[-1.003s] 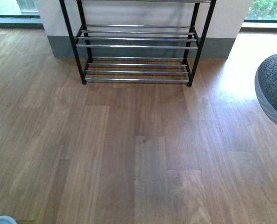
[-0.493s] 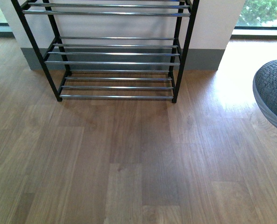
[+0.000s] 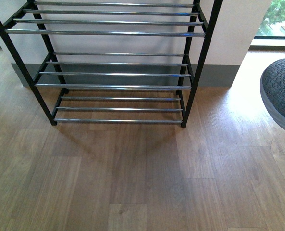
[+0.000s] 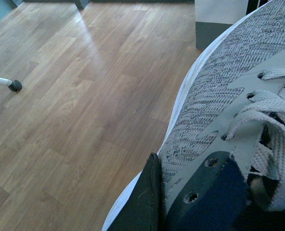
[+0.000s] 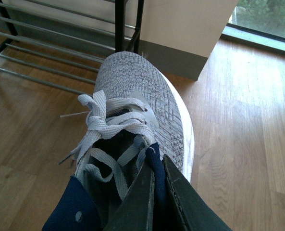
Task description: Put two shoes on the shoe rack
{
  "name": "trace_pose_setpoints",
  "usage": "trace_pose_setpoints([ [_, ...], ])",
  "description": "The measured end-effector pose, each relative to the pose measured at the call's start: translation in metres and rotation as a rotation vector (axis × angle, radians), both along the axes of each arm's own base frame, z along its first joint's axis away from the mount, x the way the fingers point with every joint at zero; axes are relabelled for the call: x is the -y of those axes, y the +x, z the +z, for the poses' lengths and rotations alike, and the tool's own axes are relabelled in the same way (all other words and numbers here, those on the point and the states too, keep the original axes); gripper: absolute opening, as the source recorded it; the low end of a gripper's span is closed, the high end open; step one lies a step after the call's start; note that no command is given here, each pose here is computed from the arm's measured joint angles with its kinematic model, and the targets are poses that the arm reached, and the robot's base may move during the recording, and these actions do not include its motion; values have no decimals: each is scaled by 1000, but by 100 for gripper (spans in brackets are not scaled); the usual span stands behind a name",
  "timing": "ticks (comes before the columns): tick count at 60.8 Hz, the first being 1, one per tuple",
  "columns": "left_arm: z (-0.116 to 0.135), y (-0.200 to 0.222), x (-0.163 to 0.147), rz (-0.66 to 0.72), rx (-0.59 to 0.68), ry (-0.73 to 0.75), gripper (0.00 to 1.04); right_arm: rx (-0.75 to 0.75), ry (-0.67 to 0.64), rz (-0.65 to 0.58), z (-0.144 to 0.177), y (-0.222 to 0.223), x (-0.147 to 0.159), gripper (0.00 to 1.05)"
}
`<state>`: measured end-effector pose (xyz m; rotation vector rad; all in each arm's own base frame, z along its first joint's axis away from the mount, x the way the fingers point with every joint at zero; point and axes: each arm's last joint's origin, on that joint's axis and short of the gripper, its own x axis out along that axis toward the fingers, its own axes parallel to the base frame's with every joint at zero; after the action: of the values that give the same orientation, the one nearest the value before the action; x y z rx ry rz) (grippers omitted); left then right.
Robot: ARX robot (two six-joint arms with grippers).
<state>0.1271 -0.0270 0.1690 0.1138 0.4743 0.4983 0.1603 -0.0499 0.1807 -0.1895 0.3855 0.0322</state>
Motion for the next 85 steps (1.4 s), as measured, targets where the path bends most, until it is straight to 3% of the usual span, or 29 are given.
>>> trace_pose_setpoints([
  [85,0,0,0,4,2,2,2,3,1,4,0,0,0,2],
])
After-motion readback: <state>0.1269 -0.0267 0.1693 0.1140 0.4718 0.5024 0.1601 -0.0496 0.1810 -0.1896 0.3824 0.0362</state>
